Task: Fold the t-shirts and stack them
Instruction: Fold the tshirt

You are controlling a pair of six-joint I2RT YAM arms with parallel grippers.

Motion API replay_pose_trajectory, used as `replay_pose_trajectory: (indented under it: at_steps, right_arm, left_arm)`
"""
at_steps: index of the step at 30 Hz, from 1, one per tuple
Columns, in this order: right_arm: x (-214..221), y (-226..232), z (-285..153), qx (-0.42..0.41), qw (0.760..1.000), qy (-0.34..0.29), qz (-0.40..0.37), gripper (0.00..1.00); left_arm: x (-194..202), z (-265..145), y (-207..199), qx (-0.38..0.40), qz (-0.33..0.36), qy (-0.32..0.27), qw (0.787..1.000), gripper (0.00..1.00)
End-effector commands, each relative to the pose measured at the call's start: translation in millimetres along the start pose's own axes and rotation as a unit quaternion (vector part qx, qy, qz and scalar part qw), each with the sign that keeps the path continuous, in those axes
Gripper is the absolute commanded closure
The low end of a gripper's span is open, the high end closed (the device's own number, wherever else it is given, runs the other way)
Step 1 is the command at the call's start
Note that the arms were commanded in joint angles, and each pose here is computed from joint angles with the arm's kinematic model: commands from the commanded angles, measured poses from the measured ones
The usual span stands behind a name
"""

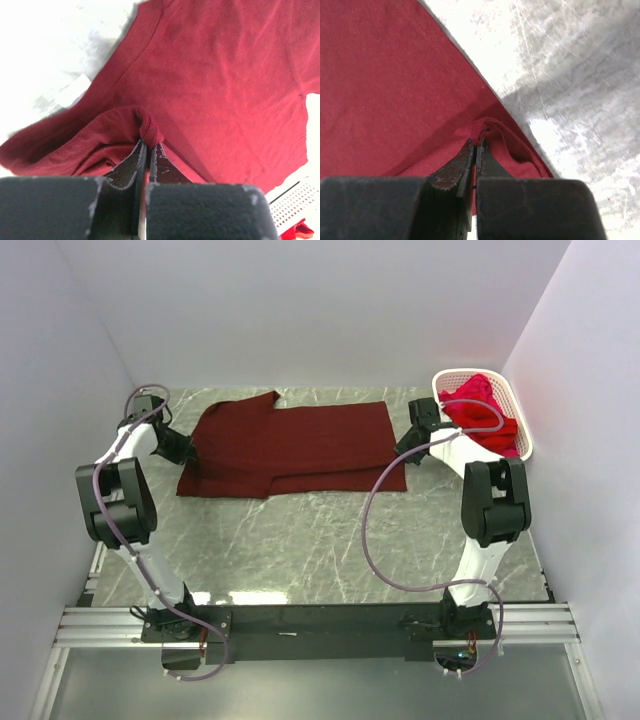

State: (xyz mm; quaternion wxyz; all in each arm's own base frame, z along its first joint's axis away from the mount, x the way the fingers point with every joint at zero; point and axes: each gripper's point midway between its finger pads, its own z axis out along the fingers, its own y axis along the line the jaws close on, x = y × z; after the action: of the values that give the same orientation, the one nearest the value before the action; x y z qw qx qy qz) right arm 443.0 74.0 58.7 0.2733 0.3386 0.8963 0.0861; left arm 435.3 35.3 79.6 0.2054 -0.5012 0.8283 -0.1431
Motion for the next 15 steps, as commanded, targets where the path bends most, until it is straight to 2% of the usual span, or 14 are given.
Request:
replay_pose_trajectory:
  at_steps: [1, 4, 6, 8, 9, 12, 13, 15]
  right_arm:
    - [-20.0, 7.2, 2.9, -0.005, 1.0, -0.021, 0.001, 1.0]
    - [-19.4, 8.4, 9.5, -0.006, 1.0, -0.017, -0.004, 1.0]
    - [-18.6, 9.7, 14.3, -0.007, 1.0, -0.012, -0.011, 0.86]
    - [-18.1, 13.2, 15.4, -0.014, 1.0, -0.008, -0.017, 0.77]
    - [-19.4, 15.4, 13.5, -0.018, 0.999, -0.009, -0.025, 0.7]
    - [-30.3, 22.4, 0.2, -0.025, 0.998, -0.031, -0.046, 0.55]
    - [-33.4, 25.3, -5.0, -0.025, 0.998, -0.038, -0.052, 0.54]
    - [-36.0, 34.8, -19.6, -0.026, 0.995, -0.053, -0.079, 0.43]
  left_arm:
    - [-18.2, 1.2, -17.7, 0.026, 0.006, -0.019, 0.999, 0.99]
    - [-17.7, 10.1, -17.4, 0.03, 0.006, -0.012, 0.999, 0.99]
    - [-16.8, 16.2, -19.1, 0.035, 0.011, -0.008, 0.999, 0.99]
    - [-13.7, 17.8, -24.3, 0.051, 0.017, 0.003, 0.999, 0.84]
    - [-15.8, 15.3, -29.4, 0.062, 0.022, -0.002, 0.998, 0.64]
    - [-20.8, -0.2, -39.8, 0.086, 0.026, -0.02, 0.996, 0.32]
    - [-22.7, -5.5, -41.0, 0.087, 0.025, -0.027, 0.996, 0.28]
    - [-29.3, -18.9, -41.7, 0.086, 0.025, -0.049, 0.995, 0.19]
